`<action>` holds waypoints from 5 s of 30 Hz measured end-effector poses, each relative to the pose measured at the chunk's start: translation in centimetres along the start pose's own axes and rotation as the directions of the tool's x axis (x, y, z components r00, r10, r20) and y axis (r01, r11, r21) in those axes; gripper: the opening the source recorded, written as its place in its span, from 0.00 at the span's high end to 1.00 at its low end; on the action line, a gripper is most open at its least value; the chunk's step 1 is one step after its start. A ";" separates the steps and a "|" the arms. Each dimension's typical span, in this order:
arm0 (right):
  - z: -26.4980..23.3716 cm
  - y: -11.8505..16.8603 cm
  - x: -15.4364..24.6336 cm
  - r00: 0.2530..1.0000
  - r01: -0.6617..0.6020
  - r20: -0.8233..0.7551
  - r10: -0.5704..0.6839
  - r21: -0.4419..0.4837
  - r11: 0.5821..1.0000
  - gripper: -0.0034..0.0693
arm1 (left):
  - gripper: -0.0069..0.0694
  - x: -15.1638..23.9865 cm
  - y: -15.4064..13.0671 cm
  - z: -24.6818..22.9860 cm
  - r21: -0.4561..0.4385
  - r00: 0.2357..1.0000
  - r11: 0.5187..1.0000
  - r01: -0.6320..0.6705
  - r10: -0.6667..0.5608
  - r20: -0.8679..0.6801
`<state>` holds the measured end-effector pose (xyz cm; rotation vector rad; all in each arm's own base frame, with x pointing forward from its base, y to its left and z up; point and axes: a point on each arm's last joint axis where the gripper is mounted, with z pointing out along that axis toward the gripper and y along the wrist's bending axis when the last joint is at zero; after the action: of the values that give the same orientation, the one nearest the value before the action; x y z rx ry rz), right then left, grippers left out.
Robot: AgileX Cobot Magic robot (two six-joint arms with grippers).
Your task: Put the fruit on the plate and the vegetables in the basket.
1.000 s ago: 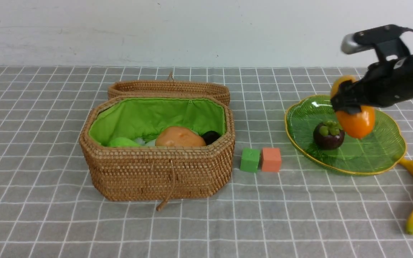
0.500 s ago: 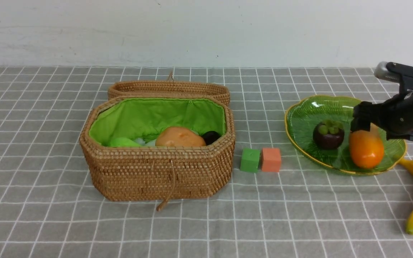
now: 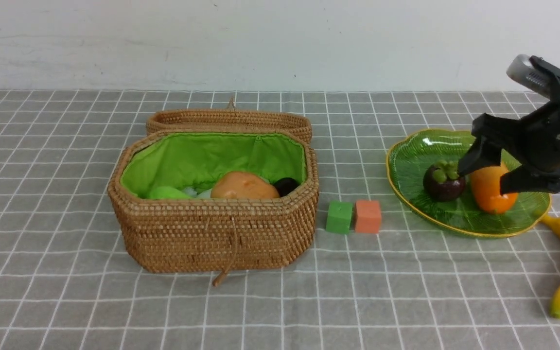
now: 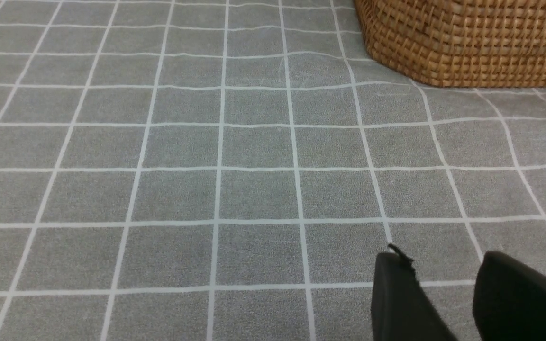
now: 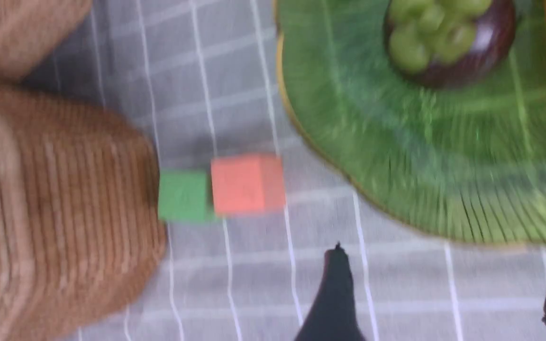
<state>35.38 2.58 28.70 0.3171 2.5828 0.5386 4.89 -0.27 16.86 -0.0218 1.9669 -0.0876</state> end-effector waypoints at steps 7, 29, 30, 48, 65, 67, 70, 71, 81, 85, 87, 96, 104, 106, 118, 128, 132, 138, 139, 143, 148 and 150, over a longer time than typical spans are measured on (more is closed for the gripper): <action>-4.0 -1.1 3.0 0.999 0.024 0.025 -0.028 0.152 0.988 0.21 | 0.60 0.0 0.0 0.0 0.000 1.000 1.000 0.000 0.000 0.000; -4.2 -10.1 1.6 0.957 -0.289 0.085 0.277 0.249 0.924 0.21 | 0.60 0.0 0.0 0.0 0.000 1.000 1.000 0.000 0.000 0.000; -4.0 -10.3 1.5 0.954 -0.300 0.090 0.287 0.242 0.923 0.21 | 0.60 0.0 0.0 0.0 0.000 1.000 1.000 0.000 0.000 0.000; 2.6 -13.8 1.0 0.966 -0.251 0.037 0.255 0.361 0.898 0.22 | 0.60 0.0 0.0 0.0 0.000 1.000 1.000 0.000 0.000 0.000; 1.8 -15.0 -2.6 0.965 -0.258 0.154 0.213 0.384 0.886 0.52 | 0.60 0.0 0.0 0.0 0.000 1.000 1.000 0.000 0.000 0.000; 1.0 -13.9 -4.1 0.955 -0.263 0.225 0.193 0.342 0.902 0.52 | 0.60 0.0 0.0 0.0 0.000 1.000 1.000 0.000 0.000 0.000; 1.3 -11.6 -5.7 0.947 -0.222 0.290 0.139 0.276 0.935 0.52 | 0.60 0.0 0.0 0.0 0.000 1.000 1.000 0.000 0.000 0.000; 1.7 -11.0 -5.9 0.949 -0.197 0.294 0.115 0.267 0.943 0.52 | 0.60 0.0 0.0 0.0 0.000 1.000 1.000 0.000 0.000 0.000; 7.1 -10.4 -5.9 0.963 -0.108 0.267 0.037 0.259 0.960 0.52 | 0.60 0.0 0.0 0.0 0.000 1.000 1.000 0.000 0.000 0.000; 7.8 -10.8 -5.7 0.967 -0.111 0.251 0.043 0.264 0.958 0.48 | 0.60 0.0 0.0 0.0 0.000 1.000 1.000 0.000 0.000 0.000; 7.9 -10.7 -5.6 0.969 -0.110 0.241 0.045 0.264 0.958 0.37 | 0.60 0.0 0.0 0.0 0.000 1.000 1.000 0.000 0.000 0.000; 3.6 -8.6 -5.5 0.974 -0.089 0.222 0.032 0.252 0.964 0.11 | 0.60 0.0 0.0 0.0 0.000 1.000 1.000 0.000 0.000 0.000; -8.0 -3.9 -2.0 0.969 -0.003 0.241 -0.054 0.228 0.974 0.45 | 0.60 0.0 0.0 0.0 0.000 1.000 1.000 0.000 0.000 0.000; -9.9 -3.4 -0.5 0.967 0.042 0.236 -0.099 0.235 0.971 0.58 | 0.60 0.0 0.0 0.0 0.000 1.000 1.000 0.000 0.000 0.000; -22.1 -0.2 11.2 0.938 0.207 0.220 -0.268 0.263 0.942 0.98 | 0.60 0.0 0.0 0.0 0.000 1.000 1.000 0.000 0.000 0.000; -28.6 0.8 18.7 0.802 0.281 0.433 -0.411 0.334 0.900 0.97 | 0.60 0.0 0.0 0.0 0.000 1.000 1.000 0.000 0.000 0.000; -28.1 0.1 21.0 0.698 0.311 0.553 -0.456 0.340 0.888 0.97 | 0.60 0.0 0.0 0.0 0.000 1.000 1.000 0.000 0.000 0.000; -19.9 -4.2 24.9 0.610 0.337 0.645 -0.461 0.316 0.887 0.96 | 0.60 0.0 0.0 0.0 0.000 1.000 1.000 0.000 0.000 0.000; -18.8 -4.7 25.3 0.609 0.336 0.647 -0.460 0.315 0.888 0.96 | 0.60 0.0 0.0 0.0 0.000 1.000 1.000 0.000 0.000 0.000; -11.6 -8.4 28.2 0.609 0.323 0.652 -0.452 0.317 0.892 0.96 | 0.60 0.0 0.0 0.0 0.000 1.000 1.000 0.000 0.000 0.000; -6.7 -10.8 29.8 0.653 0.309 0.618 -0.437 0.310 0.899 0.95 | 0.60 0.0 0.0 0.0 0.000 1.000 1.000 0.000 0.000 -0.001; -6.6 -10.7 29.7 0.652 0.306 0.624 -0.431 0.304 0.902 0.95 | 0.60 0.0 0.0 0.0 0.000 1.000 1.000 0.000 0.000 0.000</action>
<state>5.21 0.17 17.37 0.0117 1.8776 0.0139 4.89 -0.27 16.86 -0.0218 1.9669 -0.0876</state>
